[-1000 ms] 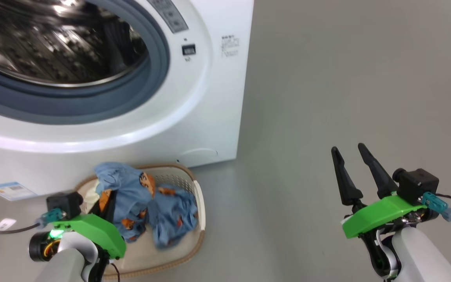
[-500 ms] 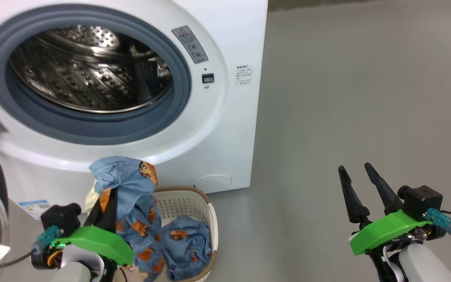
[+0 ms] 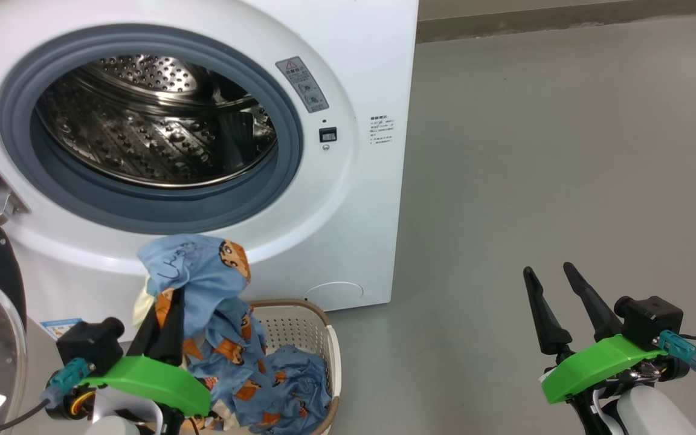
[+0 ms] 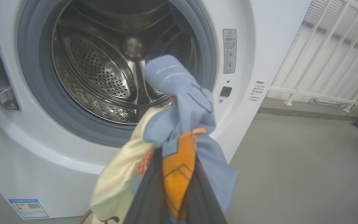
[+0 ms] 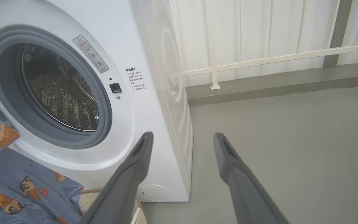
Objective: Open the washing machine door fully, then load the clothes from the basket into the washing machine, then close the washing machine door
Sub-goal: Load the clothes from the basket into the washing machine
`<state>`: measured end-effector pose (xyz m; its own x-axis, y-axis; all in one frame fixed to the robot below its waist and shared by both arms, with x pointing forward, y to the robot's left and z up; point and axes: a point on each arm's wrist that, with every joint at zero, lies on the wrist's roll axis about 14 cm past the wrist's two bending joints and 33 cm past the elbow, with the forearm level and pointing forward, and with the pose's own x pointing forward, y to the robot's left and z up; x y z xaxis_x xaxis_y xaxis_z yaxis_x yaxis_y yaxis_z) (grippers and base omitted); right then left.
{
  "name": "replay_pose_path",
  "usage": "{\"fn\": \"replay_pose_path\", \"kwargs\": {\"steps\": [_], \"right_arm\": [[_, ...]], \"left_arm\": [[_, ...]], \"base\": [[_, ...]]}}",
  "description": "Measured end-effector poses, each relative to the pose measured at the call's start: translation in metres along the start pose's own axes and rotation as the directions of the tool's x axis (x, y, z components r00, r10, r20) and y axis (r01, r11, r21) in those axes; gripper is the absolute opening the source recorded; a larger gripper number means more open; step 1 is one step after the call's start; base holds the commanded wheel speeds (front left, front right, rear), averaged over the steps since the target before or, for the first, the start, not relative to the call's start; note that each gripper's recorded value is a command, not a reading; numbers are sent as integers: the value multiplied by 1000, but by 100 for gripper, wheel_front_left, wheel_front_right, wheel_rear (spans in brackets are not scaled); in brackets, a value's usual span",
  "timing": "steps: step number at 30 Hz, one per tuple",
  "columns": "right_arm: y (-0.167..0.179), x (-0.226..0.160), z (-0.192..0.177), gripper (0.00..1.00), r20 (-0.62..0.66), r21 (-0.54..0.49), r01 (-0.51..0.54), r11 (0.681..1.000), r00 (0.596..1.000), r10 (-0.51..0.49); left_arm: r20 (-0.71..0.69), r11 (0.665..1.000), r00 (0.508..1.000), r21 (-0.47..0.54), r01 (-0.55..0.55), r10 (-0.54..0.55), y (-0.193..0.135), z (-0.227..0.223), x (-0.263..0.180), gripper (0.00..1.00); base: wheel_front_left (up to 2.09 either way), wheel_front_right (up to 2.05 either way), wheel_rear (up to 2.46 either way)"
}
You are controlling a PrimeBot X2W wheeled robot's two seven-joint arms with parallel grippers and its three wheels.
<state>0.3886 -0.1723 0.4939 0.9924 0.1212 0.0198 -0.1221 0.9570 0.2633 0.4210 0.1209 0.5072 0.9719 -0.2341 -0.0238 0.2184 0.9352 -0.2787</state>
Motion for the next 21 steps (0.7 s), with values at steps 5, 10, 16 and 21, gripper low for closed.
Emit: {"fn": "replay_pose_path", "kwargs": {"steps": [5,10,16,21], "right_arm": [[-3,-3,1,100,1,-10,4,1000,1000,-4],[-4,-4,-1,100,-7,-10,7,1000,1000,-7],[-8,-1,-9,100,-29,-10,13,1000,999,-14],[-10,6,-15,100,-46,-13,14,1000,999,-15]], "left_arm": [[11,1000,1000,4,9,-9,-5,7,1,0],[12,1000,1000,6,8,-8,-6,7,4,0],[-6,999,1000,36,5,-5,0,4,13,0],[10,997,1000,75,16,-17,3,15,40,0]], "base": [[0,0,0],[0,0,0],[0,0,0],[0,0,0]]}}
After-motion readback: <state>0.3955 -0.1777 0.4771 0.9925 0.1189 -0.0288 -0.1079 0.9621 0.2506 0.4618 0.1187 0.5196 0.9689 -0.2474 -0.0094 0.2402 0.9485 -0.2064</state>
